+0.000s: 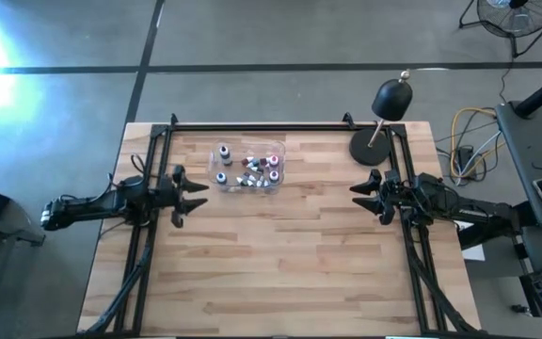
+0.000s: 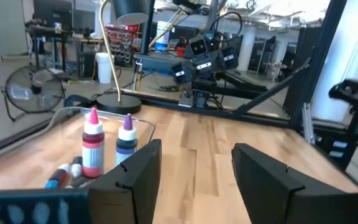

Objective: Pick & Place food coloring
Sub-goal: Return to Home Position

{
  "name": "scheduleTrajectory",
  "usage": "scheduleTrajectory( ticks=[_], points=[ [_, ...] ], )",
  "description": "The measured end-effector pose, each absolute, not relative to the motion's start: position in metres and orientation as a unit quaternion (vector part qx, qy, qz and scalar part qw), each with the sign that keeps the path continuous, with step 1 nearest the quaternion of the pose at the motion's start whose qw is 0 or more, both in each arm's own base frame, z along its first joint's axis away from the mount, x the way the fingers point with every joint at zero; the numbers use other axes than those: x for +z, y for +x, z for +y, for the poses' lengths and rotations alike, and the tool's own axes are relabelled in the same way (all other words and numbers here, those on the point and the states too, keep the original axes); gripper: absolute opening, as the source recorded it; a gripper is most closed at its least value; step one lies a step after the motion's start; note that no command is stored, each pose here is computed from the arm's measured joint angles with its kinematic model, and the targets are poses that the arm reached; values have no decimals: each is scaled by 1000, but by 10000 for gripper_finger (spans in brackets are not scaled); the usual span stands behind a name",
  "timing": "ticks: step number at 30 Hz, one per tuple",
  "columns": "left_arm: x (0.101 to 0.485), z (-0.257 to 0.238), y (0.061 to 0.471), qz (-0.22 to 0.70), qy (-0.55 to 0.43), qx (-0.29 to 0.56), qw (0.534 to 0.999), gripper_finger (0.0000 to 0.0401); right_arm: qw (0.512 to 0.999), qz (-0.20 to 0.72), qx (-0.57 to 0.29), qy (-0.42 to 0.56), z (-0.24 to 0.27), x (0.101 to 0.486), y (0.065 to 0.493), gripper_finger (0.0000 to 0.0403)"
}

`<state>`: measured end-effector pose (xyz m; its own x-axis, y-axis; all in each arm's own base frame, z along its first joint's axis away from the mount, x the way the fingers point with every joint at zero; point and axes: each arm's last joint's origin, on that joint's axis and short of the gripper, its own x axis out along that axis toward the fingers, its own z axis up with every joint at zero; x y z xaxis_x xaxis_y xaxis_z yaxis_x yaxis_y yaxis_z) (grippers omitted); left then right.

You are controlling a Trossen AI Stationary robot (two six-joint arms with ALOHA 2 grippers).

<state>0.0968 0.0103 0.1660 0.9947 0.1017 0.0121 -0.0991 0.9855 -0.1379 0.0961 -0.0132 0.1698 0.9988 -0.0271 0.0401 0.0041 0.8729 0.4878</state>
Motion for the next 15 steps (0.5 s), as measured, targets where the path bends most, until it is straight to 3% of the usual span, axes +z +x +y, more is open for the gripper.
scheduleTrajectory(
  ticks=[15],
  points=[
    [167,10,97,-16,-94,51,994,172,967,-23,-8,252,-13,170,96,224]
  ],
)
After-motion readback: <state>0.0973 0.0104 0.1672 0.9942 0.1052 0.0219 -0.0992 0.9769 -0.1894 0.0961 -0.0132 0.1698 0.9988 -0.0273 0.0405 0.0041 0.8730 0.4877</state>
